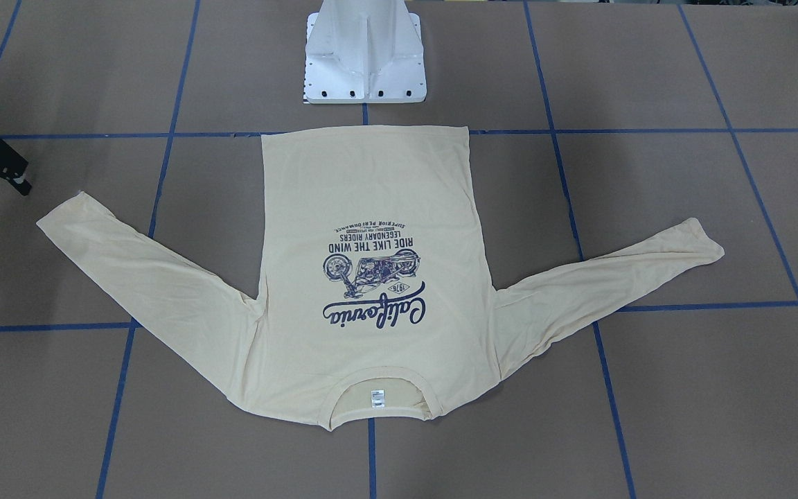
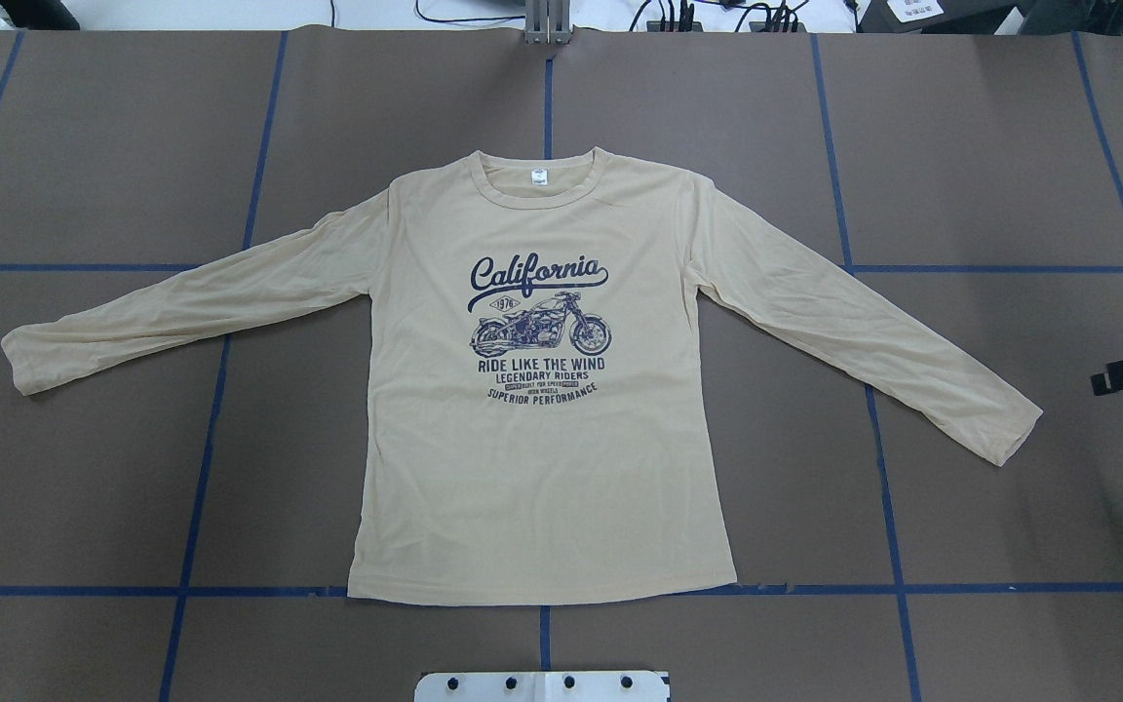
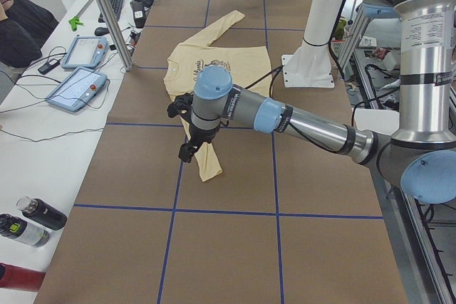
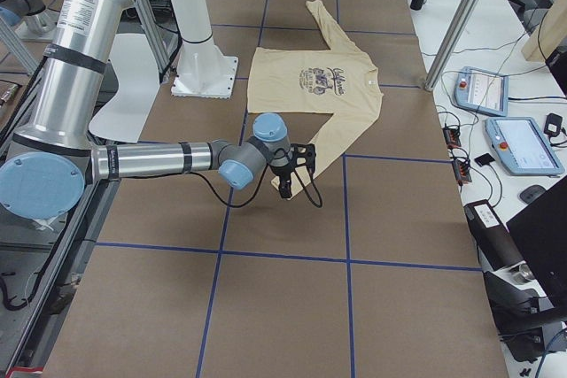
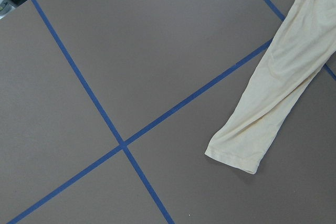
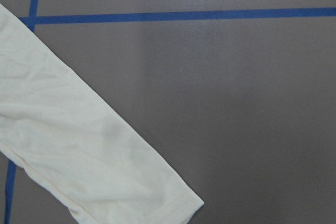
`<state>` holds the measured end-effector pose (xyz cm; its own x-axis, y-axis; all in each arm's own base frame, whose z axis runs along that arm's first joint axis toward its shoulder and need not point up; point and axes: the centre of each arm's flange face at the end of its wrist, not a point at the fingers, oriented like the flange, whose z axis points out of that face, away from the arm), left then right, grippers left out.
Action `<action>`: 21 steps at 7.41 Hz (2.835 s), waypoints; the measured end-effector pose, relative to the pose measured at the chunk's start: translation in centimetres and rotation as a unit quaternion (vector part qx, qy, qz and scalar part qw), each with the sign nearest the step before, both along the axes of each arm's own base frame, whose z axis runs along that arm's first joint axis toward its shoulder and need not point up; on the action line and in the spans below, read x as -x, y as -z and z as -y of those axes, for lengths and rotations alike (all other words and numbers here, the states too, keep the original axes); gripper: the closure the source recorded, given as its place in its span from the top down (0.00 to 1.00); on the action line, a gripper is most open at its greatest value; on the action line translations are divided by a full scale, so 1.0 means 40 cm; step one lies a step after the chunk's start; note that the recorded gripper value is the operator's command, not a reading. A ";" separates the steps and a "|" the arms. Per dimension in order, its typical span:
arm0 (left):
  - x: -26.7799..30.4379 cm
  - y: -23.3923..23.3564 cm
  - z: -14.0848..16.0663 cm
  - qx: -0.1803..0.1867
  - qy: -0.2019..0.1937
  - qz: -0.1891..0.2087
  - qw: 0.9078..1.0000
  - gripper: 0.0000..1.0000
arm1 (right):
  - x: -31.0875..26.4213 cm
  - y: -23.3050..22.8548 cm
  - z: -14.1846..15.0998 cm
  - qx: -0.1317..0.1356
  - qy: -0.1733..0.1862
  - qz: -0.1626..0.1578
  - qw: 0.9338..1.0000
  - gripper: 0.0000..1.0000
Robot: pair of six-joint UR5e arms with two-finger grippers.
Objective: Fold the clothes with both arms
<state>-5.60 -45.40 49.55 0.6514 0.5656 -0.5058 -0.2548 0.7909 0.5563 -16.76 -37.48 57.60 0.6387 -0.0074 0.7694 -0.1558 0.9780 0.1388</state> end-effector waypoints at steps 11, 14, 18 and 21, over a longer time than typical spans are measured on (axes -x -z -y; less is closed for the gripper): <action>-0.001 -0.028 0.004 0.013 -0.001 -0.004 1.000 1.00 | 0.141 -0.106 -0.009 0.000 -0.012 -0.021 1.000 0.64; -0.001 -0.027 0.004 0.012 -0.002 -0.004 1.000 1.00 | 0.156 -0.123 -0.002 0.005 -0.013 -0.025 1.000 0.20; -0.001 -0.026 0.004 0.011 -0.002 -0.004 1.000 1.00 | 0.167 -0.096 -0.008 0.025 -0.025 -0.007 0.999 0.00; -0.001 -0.026 0.004 0.010 -0.002 -0.004 1.000 1.00 | 0.205 0.069 0.022 0.047 -0.052 0.033 0.997 0.00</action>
<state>-5.56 -45.56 50.57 0.6450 0.5571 -0.5230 -0.2528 0.8014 0.5420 -24.97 -38.35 54.82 0.5805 0.1296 0.8039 -0.2624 0.9644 0.0341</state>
